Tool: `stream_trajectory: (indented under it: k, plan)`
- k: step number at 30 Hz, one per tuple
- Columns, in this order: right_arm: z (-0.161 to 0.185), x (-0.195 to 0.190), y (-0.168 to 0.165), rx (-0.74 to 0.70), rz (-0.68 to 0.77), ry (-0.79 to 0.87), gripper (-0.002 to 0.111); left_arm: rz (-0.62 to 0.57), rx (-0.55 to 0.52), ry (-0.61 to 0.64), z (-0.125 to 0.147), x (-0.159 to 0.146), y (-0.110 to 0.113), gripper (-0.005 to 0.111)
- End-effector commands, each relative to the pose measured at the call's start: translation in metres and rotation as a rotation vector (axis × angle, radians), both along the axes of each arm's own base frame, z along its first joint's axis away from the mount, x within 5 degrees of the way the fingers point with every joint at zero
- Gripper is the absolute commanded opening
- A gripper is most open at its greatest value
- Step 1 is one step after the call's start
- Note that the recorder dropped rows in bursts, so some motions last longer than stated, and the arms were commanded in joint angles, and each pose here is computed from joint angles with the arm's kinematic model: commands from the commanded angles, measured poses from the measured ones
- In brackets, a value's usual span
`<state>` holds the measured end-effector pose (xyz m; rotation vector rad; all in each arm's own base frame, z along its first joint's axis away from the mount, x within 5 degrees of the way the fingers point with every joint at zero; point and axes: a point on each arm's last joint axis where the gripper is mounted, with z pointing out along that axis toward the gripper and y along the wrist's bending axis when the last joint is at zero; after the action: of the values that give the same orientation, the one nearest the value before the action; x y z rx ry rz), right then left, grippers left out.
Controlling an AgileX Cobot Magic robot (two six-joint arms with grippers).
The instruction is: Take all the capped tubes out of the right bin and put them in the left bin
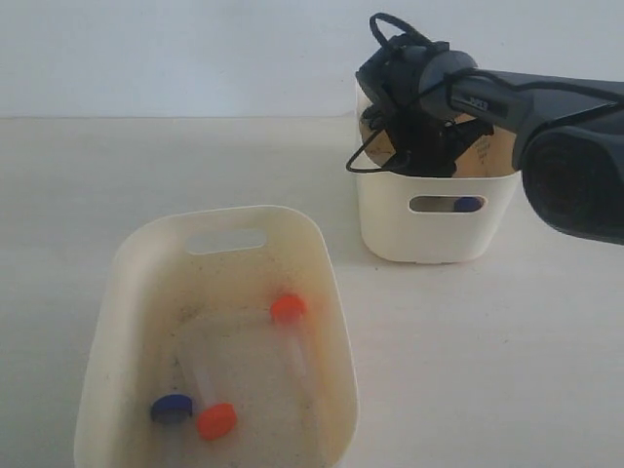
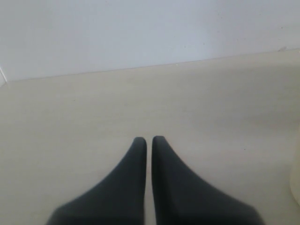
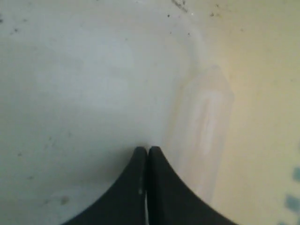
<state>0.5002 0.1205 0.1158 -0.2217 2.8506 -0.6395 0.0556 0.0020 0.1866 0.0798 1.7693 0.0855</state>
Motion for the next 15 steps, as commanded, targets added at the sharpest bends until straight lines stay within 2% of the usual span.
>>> stream_trajectory:
  k: [1,5,7,10,13,15]
  plan:
    - [0.006,-0.001,-0.002,0.024,-0.011,0.003,0.0,0.001,-0.023,-0.018,0.002,0.0,0.0,0.004]
    - [0.021,-0.001,-0.003,0.014,-0.005,-0.03,0.0,0.001,-0.023,-0.018,0.002,0.0,0.0,0.004]
    - [0.024,-0.001,-0.003,0.019,-0.006,-0.035,0.007,0.001,-0.023,-0.018,0.002,0.0,0.0,0.004]
    - [0.029,-0.001,-0.003,0.029,-0.03,-0.055,0.03,0.001,-0.023,-0.018,0.002,0.0,0.0,0.004]
    - [0.03,-0.001,-0.003,0.03,-0.034,-0.057,0.06,0.001,-0.023,-0.018,0.002,0.0,0.0,0.004]
    - [0.03,-0.001,-0.003,0.036,-0.055,-0.067,0.069,0.001,-0.023,-0.018,0.002,0.0,0.0,0.004]
